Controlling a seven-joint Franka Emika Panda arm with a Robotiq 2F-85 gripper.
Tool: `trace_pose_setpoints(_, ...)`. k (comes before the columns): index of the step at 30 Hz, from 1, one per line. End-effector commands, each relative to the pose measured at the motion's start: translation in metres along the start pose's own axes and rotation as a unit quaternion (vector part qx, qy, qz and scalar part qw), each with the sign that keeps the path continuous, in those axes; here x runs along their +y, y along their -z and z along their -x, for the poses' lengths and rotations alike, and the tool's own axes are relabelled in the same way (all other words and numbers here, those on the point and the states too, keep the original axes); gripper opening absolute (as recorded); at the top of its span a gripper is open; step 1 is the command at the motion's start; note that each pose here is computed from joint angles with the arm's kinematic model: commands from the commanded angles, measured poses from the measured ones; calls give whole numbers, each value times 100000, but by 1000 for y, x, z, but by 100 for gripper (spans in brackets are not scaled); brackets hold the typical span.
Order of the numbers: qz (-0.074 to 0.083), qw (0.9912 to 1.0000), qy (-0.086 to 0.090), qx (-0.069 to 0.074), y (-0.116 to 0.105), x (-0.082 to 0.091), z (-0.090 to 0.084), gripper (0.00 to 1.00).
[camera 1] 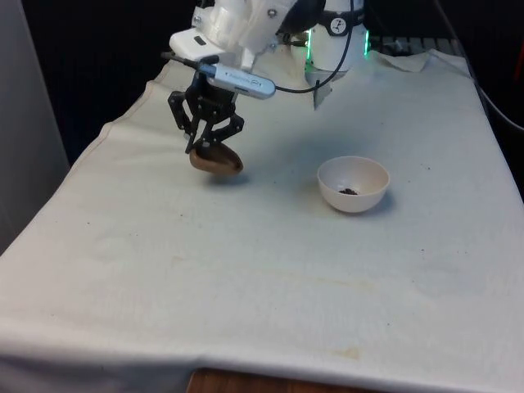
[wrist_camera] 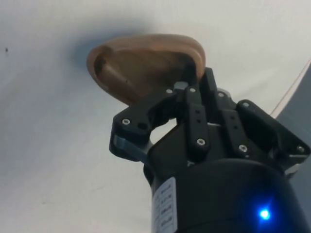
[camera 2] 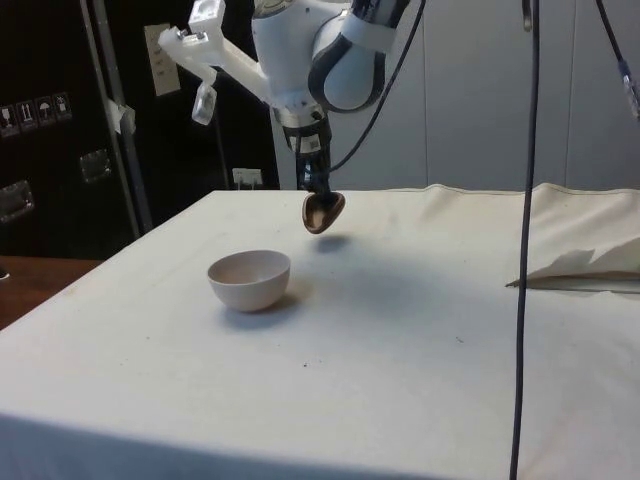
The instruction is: Pour the coffee beans from the cup into the bowl.
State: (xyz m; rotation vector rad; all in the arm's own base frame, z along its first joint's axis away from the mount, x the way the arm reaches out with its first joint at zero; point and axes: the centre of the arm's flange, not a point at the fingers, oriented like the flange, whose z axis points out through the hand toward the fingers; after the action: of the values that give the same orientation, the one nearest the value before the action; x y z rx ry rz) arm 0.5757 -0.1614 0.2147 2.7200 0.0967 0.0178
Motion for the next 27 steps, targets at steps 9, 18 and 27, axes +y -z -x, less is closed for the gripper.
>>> trace_pose_setpoints(9,-3557,99931,736,777,-4,4,1,0)
trace_pose_setpoints(18,-6324,99785,1332,1052,-7,9,1,0)
trace_pose_setpoints(27,-9095,99562,1705,1357,-10,15,2,0)
